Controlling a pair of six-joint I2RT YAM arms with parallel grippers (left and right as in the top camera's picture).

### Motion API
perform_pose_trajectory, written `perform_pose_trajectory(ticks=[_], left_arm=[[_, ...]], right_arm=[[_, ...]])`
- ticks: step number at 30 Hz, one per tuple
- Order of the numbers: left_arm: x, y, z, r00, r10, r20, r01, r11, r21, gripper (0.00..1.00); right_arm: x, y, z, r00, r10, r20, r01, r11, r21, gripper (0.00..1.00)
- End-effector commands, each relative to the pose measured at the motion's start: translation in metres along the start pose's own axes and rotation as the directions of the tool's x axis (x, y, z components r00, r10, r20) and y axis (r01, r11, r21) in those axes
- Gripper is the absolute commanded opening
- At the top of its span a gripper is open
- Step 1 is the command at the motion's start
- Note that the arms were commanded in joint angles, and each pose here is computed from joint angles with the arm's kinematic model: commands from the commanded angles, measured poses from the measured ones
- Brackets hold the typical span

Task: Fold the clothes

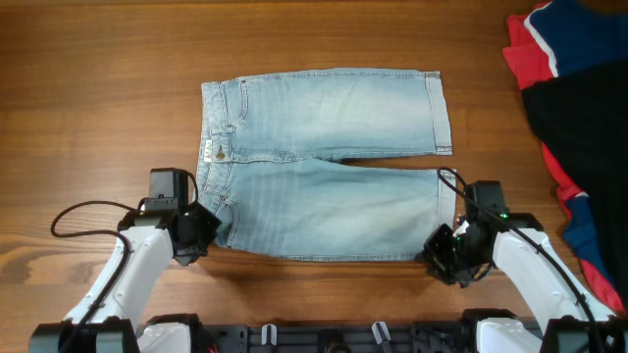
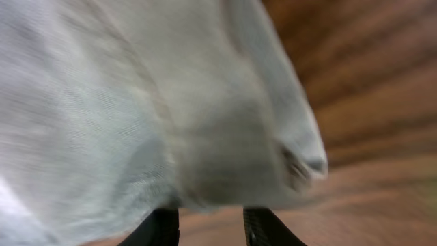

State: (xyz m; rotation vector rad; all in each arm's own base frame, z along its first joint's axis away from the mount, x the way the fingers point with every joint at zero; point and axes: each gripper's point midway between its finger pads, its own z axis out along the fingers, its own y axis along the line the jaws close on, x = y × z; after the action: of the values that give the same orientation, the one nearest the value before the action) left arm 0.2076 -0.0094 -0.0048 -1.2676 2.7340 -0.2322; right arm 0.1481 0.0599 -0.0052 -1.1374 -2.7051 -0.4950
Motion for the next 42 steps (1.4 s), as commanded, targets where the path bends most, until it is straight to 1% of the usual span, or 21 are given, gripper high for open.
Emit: perform_pose_trajectory(ticks=[1,6,9,13,15,19,21,22,23,26,28,35,42], left_arm=[[0.006,0.011,0.003,1.000,-0.001,-0.021,0.000,0.999,-0.038,0.08],[0.007,0.011,0.003,1.000,-0.001,-0.026,0.000,0.999,-0.040,0.08],[0.007,0.011,0.003,1.000,-0.001,-0.026,0.000,0.999,-0.039,0.08],[0.007,0.011,0.003,1.000,-0.001,-0.026,0.000,0.999,-0.039,0.08],[0.007,0.011,0.003,1.000,-0.001,-0.026,0.000,0.999,-0.039,0.08],[0.007,0.011,0.003,1.000,-0.001,-0.026,0.000,0.999,-0.039,0.08],[0.007,0.011,0.003,1.000,-0.001,-0.026,0.000,0.999,-0.039,0.08],[0.007,0.011,0.003,1.000,-0.001,-0.026,0.000,0.999,-0.039,0.08],[0.007,0.011,0.003,1.000,-0.001,-0.026,0.000,0.999,-0.039,0.08],[0.007,0.011,0.003,1.000,-0.001,-0.026,0.000,0.999,-0.039,0.08],[0.007,0.011,0.003,1.000,-0.001,-0.026,0.000,0.999,-0.039,0.08],[0.007,0.011,0.003,1.000,-0.001,-0.026,0.000,0.999,-0.039,0.08],[0.007,0.011,0.003,1.000,-0.001,-0.026,0.000,0.999,-0.039,0.08]], right_arm=[[-0.013,-0.008,0.006,0.992,0.101,0.076,-0.103,0.994,0.023,0.29],[-0.018,-0.012,0.005,0.989,0.107,0.105,-0.112,0.993,0.043,0.31],[-0.012,-0.018,0.005,0.981,0.173,0.088,-0.179,0.982,0.062,0.34],[-0.002,-0.014,0.005,0.984,0.175,0.036,-0.176,0.983,0.044,0.34],[-0.001,-0.014,0.002,0.984,0.175,0.038,-0.176,0.983,0.043,0.34],[-0.006,-0.005,-0.011,0.984,0.152,0.089,-0.152,0.988,-0.007,0.35],[-0.013,-0.007,-0.018,0.974,0.166,0.156,-0.165,0.986,-0.016,0.36],[-0.016,-0.009,-0.020,0.969,0.166,0.183,-0.166,0.986,-0.012,0.38],[-0.017,-0.009,-0.021,0.967,0.167,0.192,-0.168,0.986,-0.011,0.38],[-0.021,-0.016,-0.022,0.955,0.196,0.223,-0.204,0.979,0.015,0.39],[-0.027,-0.023,-0.022,0.935,0.242,0.260,-0.260,0.965,0.036,0.41],[-0.035,-0.028,-0.019,0.919,0.255,0.301,-0.281,0.959,0.045,0.43],[-0.041,-0.029,-0.005,0.925,0.262,0.276,-0.294,0.953,0.079,0.43]])
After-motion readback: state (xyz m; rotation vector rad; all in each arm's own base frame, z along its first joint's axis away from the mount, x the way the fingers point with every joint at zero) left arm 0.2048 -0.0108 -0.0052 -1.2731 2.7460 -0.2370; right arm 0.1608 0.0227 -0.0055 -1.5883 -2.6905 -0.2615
